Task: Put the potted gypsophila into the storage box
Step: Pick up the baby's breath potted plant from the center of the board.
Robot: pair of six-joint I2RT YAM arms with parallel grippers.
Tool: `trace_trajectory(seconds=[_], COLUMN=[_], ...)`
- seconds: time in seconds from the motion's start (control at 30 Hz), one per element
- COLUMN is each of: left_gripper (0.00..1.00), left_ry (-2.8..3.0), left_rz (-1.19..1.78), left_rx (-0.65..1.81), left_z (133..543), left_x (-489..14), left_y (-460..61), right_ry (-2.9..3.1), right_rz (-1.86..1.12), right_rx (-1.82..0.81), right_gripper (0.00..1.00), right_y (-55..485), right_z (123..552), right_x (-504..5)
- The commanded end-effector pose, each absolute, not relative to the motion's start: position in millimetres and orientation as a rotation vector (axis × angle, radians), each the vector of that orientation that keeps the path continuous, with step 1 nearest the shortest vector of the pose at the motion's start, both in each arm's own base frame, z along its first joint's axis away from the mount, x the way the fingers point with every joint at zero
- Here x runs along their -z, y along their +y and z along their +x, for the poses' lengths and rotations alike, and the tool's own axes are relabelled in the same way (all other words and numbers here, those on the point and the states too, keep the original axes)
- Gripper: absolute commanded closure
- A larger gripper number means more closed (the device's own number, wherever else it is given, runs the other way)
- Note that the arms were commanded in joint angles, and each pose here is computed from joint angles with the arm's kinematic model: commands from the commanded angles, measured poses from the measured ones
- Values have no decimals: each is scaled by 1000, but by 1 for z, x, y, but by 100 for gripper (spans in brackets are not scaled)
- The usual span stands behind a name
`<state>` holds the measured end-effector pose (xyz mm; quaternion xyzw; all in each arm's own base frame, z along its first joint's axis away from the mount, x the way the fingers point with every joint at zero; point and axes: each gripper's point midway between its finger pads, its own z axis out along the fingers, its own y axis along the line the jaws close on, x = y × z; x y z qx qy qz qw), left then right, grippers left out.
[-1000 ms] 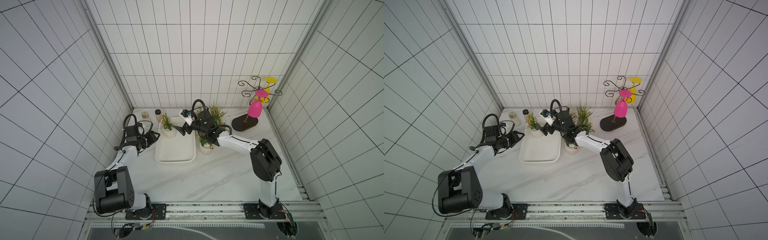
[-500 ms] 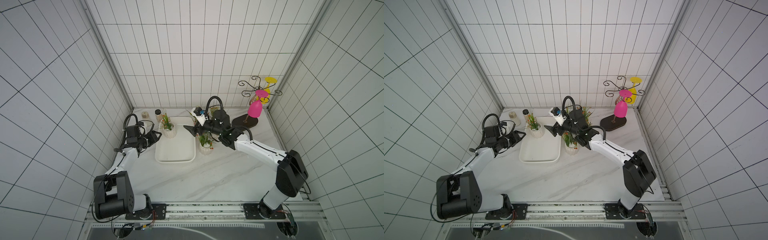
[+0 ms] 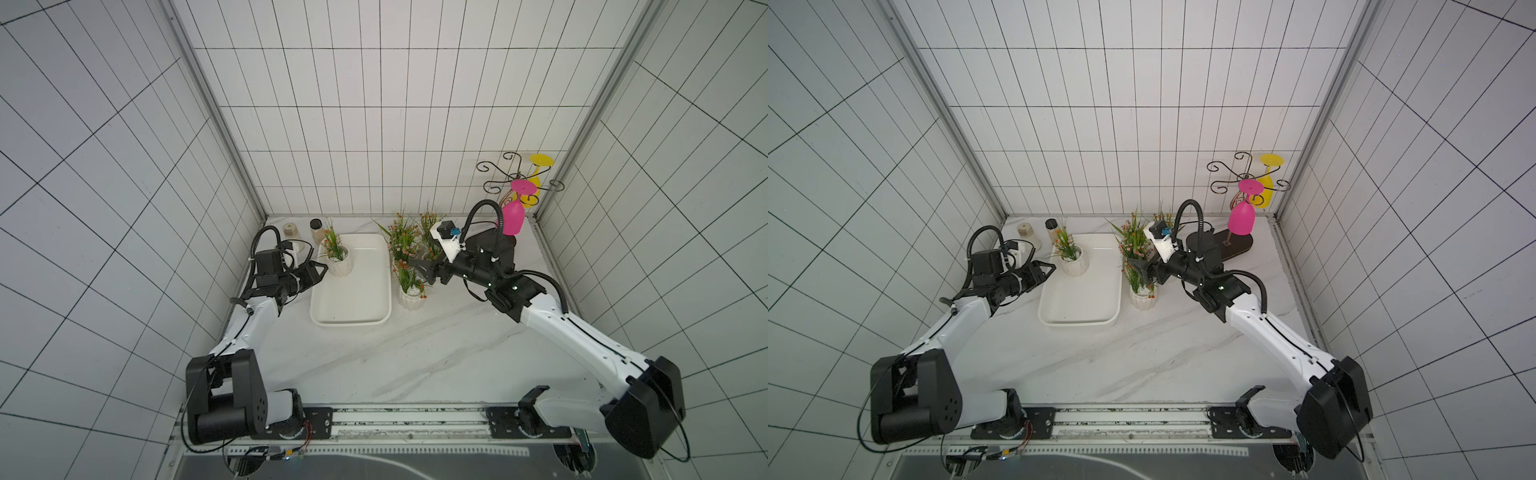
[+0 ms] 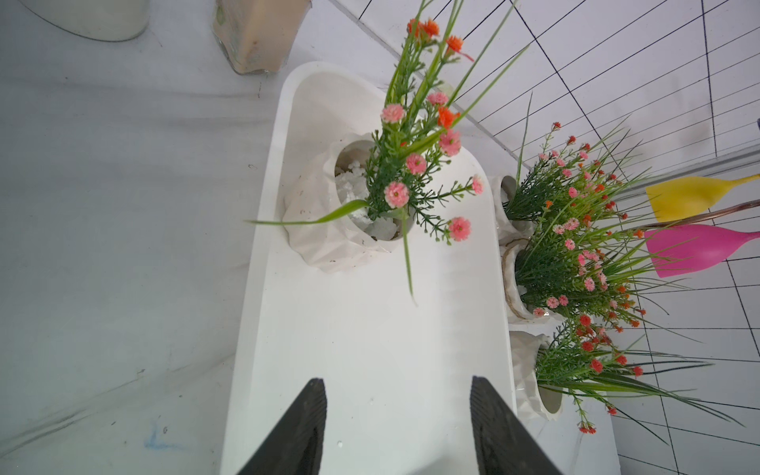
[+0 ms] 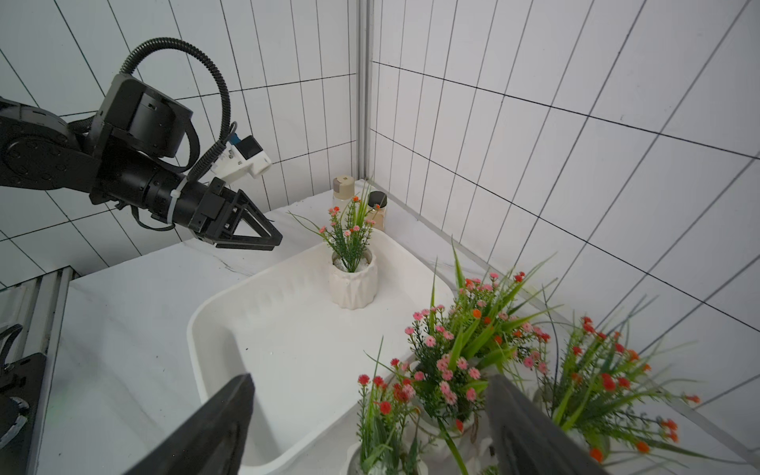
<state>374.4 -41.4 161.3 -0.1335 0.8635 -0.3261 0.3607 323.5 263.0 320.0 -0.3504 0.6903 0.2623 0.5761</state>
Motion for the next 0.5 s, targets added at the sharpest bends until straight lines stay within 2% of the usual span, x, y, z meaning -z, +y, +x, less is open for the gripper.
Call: trace_trajectory(seconds=[0.0,0.47], left_gripper=[44,44], left_ry=[2205,2215], left_rz=[-305,-294], left_rx=[827,835], left_z=[374,374], left_x=[-168,-167], left_y=[-43,-48], right_ry=[1744,1977], right_rz=[-785,-525], right_rx=[-595,-433], right_gripper=[11,10], right_y=[236,139], right_z=[316,304], right_x=[-289,-258])
